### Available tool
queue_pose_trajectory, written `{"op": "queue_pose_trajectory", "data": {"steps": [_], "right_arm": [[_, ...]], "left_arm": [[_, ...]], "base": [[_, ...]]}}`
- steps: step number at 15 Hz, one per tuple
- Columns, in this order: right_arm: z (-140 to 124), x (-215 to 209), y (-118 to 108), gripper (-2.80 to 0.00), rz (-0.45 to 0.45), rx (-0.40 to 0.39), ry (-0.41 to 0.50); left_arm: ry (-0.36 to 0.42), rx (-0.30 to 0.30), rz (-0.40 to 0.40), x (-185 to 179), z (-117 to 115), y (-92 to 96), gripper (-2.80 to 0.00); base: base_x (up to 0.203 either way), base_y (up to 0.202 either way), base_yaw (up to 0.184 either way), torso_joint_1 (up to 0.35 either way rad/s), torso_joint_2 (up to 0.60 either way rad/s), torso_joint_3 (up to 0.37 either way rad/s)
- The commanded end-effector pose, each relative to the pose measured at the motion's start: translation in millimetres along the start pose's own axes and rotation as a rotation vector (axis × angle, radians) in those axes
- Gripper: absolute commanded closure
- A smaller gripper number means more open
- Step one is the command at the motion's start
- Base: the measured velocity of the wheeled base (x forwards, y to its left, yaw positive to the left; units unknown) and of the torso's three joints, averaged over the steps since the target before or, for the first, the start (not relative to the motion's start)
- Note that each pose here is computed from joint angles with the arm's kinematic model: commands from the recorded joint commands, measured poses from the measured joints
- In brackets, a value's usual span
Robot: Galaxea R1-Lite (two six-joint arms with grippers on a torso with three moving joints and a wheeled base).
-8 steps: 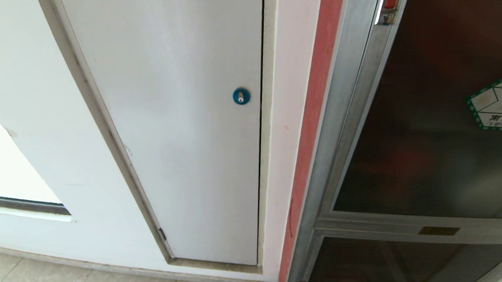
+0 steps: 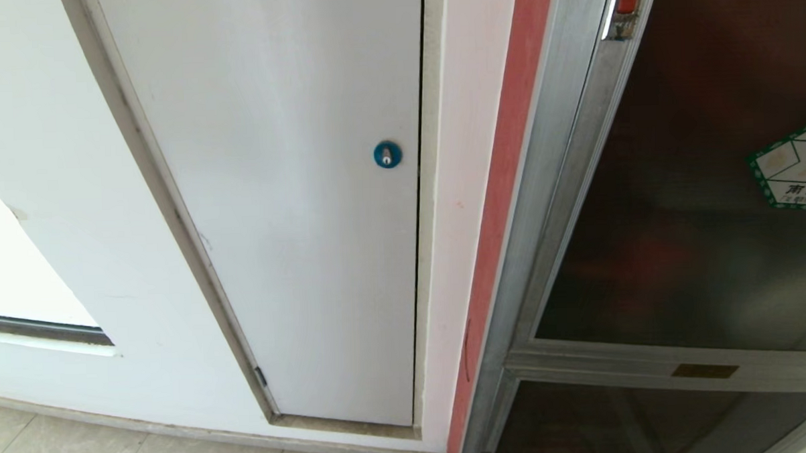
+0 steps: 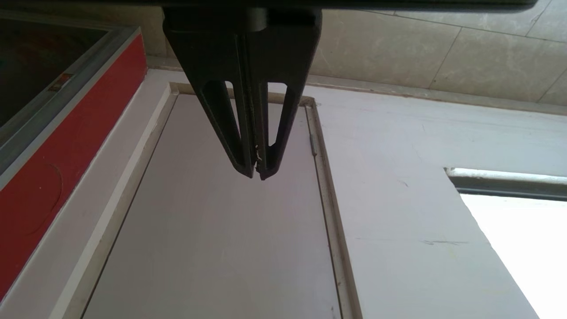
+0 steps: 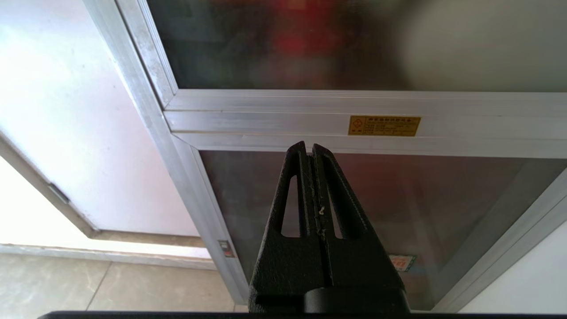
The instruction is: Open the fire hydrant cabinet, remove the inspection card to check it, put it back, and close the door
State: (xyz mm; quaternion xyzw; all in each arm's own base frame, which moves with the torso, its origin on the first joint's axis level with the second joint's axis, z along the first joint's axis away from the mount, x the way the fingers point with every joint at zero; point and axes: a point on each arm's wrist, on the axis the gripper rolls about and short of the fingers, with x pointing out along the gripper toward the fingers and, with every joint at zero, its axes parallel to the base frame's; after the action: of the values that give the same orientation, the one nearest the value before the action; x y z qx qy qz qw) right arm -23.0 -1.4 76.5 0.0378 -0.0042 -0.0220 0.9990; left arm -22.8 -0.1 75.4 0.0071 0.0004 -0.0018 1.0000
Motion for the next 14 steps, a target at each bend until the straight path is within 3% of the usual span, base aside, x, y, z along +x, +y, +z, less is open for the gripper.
{"op": "queue_pose_trajectory", "data": {"steps": [1,14], "right_arm": [[0.1,0.0,0.0,0.00,0.000,0.016,-0.001],[2.9,-1.0,0.2,0.00,-0.015,0.010,-0.006]], "left_arm": [[-0.001,0.000,0.001,0.0,0.0,0.0,0.00],[-0.001,0.000,0.001,0.0,0.0,0.0,0.00]], "base": [[0.000,0.000,0.000,0.000,0.00,0.000],[0.000,0.000,0.000,0.000,0.00,0.000]]}}
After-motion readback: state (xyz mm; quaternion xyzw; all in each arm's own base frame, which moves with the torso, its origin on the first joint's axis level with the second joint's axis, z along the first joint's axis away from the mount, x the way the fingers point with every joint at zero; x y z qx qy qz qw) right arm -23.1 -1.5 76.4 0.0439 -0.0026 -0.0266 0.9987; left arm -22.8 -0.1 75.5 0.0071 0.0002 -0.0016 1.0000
